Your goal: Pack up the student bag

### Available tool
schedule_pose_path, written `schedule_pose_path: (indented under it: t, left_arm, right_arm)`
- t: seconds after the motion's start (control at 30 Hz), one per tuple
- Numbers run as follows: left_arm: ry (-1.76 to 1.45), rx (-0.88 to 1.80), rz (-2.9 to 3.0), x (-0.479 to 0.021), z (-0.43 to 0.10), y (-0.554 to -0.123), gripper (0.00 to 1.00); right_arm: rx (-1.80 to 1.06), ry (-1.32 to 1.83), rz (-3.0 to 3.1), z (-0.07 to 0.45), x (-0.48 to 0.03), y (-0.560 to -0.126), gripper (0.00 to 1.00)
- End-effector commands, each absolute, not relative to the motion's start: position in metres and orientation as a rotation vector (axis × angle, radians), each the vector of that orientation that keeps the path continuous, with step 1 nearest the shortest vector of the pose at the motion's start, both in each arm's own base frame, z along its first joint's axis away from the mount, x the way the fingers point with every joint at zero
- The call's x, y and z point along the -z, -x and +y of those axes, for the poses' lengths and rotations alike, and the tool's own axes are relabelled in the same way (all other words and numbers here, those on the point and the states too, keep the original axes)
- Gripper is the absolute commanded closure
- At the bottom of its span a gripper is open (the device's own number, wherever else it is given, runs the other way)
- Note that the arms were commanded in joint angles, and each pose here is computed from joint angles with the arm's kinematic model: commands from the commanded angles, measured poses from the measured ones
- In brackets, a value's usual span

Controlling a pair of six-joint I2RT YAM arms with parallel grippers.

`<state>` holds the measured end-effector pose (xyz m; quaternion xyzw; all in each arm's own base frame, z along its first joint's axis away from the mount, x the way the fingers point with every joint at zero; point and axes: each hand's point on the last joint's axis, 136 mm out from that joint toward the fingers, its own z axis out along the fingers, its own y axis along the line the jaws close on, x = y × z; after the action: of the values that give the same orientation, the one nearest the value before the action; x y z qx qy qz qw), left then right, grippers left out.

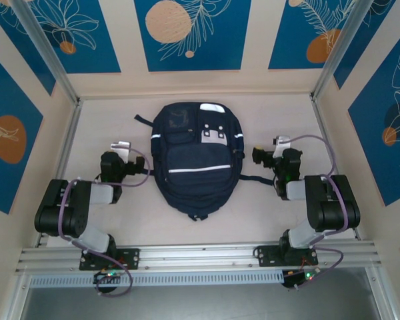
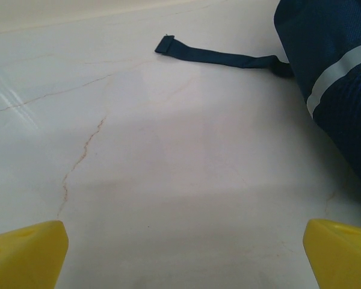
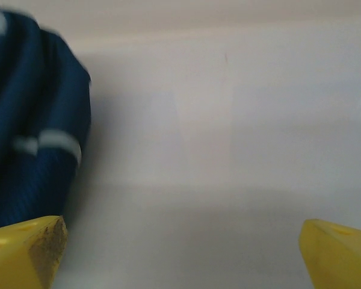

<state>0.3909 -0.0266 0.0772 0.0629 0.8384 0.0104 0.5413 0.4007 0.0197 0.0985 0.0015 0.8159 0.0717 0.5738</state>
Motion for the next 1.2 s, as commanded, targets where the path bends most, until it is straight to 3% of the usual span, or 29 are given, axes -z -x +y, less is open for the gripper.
schedule_pose_path:
  t: [0.0, 1.17]
  left_arm:
    - [-0.144, 0.005, 1.963, -0.0862, -0.0276, -0.3972, 0.0]
    - [-0.146, 0.005, 1.954, -0.0876, -0.0278, -0.3957, 0.0]
  right_arm:
    - [-0.2, 0.009, 1.938, 0.0244, -0.0941, -0.3972, 0.01]
    - [-0.196, 0.03, 1.939, 0.0275, -0.094, -0.3951, 0.01]
